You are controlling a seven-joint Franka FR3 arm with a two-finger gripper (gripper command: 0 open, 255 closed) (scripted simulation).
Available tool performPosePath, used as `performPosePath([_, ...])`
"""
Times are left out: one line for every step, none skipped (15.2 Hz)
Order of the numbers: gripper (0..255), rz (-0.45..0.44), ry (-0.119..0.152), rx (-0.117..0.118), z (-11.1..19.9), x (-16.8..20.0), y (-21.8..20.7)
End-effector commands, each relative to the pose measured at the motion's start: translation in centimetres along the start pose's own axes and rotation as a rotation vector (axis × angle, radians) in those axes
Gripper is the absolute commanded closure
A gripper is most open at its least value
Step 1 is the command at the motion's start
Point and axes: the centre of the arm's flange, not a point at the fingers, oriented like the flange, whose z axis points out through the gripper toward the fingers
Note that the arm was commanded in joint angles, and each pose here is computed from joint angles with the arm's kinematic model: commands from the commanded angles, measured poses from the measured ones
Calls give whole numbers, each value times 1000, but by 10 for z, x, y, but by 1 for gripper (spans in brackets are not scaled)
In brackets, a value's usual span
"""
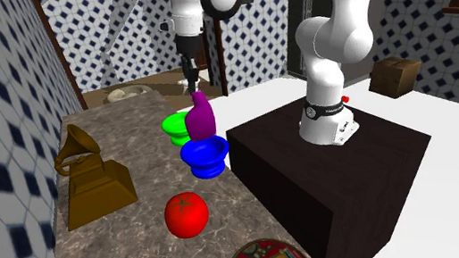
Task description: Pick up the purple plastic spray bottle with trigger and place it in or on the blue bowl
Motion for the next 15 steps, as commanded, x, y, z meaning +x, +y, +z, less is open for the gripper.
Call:
performPosePath([255,0,1,0,11,-2,-1])
performPosePath([255,0,1,0,17,-2,-1])
performPosePath([255,0,1,0,22,-3,-1])
performPosePath([255,0,1,0,27,-4,-1])
performPosePath([255,0,1,0,30,-4,-1])
performPosePath([255,0,1,0,30,-4,-1])
performPosePath([255,0,1,0,30,-4,-1])
performPosePath([255,0,1,0,30,-4,-1])
performPosePath([255,0,1,0,30,-4,-1])
performPosePath([255,0,1,0,30,-4,-1])
performPosePath([255,0,1,0,30,-4,-1])
performPosePath([255,0,1,0,30,-4,-1])
performPosePath([255,0,1,0,30,-4,-1])
performPosePath([0,0,1,0,30,-4,-1])
performPosePath([0,0,1,0,30,-4,-1])
